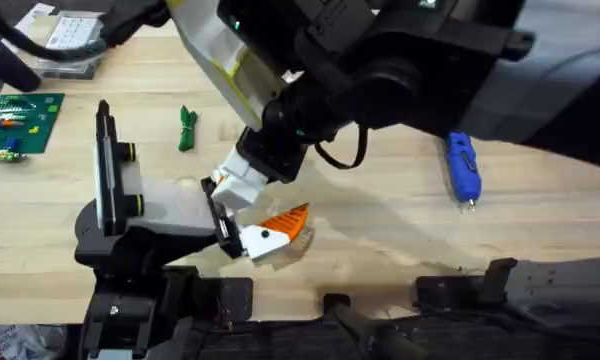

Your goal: Pick up the gripper from the table and insert it into the empty holder that is missing its gripper. Then pick up a screw, insert it into the mounting hole, and use the screwdriver to tighten it. Finally, clean up the table by picking up the vegetable and placing it into the bucket.

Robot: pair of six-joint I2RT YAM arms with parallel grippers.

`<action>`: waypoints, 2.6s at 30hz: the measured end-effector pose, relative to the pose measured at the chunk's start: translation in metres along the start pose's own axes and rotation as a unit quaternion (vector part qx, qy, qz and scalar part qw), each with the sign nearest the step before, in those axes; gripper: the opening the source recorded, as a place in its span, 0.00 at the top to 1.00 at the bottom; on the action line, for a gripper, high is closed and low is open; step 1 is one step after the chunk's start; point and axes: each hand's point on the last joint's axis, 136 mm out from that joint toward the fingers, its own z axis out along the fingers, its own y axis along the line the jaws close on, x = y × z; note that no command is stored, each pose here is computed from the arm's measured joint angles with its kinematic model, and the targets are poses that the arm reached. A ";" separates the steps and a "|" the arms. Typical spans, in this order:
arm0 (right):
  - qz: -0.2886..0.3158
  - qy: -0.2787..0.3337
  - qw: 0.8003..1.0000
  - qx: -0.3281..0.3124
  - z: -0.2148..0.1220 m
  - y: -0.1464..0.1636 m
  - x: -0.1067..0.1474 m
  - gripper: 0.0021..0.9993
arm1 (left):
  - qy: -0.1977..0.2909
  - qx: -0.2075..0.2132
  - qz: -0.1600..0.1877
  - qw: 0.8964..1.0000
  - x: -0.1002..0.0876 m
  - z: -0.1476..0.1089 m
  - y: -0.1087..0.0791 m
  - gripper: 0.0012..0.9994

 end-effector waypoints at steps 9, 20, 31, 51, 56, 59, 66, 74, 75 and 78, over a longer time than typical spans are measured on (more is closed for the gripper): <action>0.000 0.000 1.000 -0.001 0.000 0.000 0.000 0.00 | 0.000 0.000 -0.001 1.000 0.000 0.000 0.000 0.64; 0.000 0.000 1.000 -0.002 0.000 0.001 0.000 0.00 | 0.000 0.000 0.000 1.000 0.000 0.000 0.000 0.99; 0.000 0.000 1.000 -0.002 0.000 0.001 0.000 0.00 | 0.000 0.001 0.000 1.000 0.000 0.000 0.000 1.00; 0.000 0.000 1.000 -0.001 0.000 0.001 0.000 0.00 | 0.000 0.001 0.000 1.000 0.000 0.000 0.000 1.00; 0.000 0.000 1.000 -0.002 0.000 0.001 0.000 0.00 | 0.000 0.001 0.000 1.000 0.000 0.000 0.000 1.00; 0.000 0.000 1.000 -0.002 0.000 0.001 0.000 0.00 | 0.000 0.001 0.000 1.000 0.000 0.000 0.000 1.00; 0.000 0.000 1.000 -0.002 0.000 0.001 0.000 0.00 | 0.000 0.001 0.000 1.000 0.000 0.000 0.000 1.00; 0.000 0.000 1.000 -0.002 0.000 0.001 0.000 0.00 | 0.000 0.001 0.000 1.000 0.000 0.000 0.000 1.00; 0.000 0.000 1.000 -0.002 0.000 0.001 0.000 0.00 | 0.000 0.001 0.000 1.000 0.000 0.000 0.000 1.00; 0.000 0.000 1.000 -0.002 0.000 0.001 0.000 0.00 | 0.000 0.001 0.000 1.000 0.000 0.000 0.000 1.00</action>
